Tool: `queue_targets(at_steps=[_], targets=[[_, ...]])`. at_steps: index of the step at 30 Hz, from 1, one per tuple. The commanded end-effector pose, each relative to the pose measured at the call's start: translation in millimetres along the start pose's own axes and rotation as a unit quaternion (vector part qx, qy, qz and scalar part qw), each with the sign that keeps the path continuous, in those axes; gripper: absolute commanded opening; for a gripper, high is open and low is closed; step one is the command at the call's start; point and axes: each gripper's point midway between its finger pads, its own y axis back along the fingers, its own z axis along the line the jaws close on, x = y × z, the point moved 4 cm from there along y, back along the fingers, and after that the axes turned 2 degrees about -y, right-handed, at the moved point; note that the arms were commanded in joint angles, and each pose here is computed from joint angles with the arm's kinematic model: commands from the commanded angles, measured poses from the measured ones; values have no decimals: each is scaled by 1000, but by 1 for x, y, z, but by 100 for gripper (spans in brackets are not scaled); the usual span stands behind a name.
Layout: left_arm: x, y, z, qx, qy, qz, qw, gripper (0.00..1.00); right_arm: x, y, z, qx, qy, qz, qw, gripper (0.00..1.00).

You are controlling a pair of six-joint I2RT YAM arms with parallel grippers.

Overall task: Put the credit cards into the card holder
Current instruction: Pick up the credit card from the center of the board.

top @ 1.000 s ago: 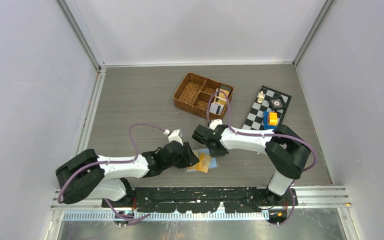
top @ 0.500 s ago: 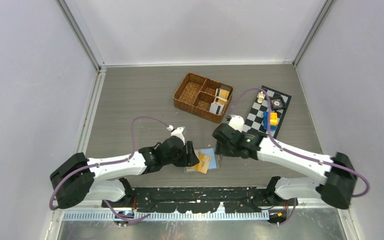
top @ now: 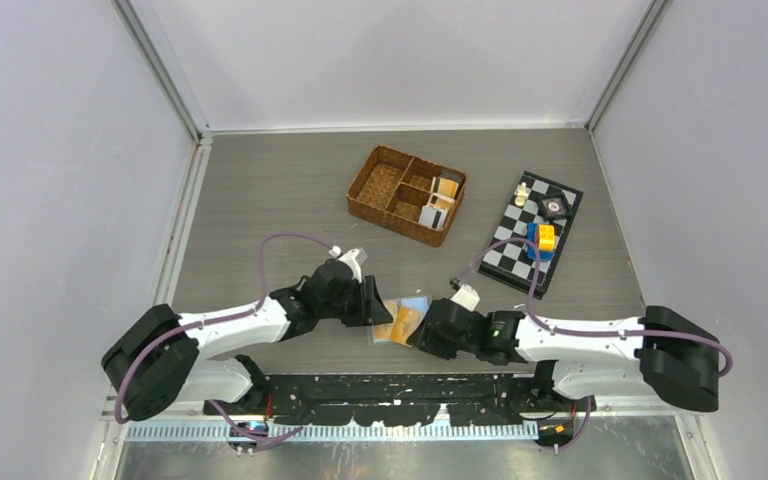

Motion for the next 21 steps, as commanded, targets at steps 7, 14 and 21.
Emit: queue_targets(at_steps=[7, 14, 21], targets=[[9, -8, 8, 21, 2, 14, 1000, 40, -1, -26, 16, -55, -101, -37, 993, 35], [13, -10, 15, 5, 3, 18, 1000, 35, -3, -31, 6, -66, -120, -51, 989, 34], [15, -12, 21, -7, 6, 22, 1000, 30, -4, -33, 2, -82, -136, -60, 986, 25]])
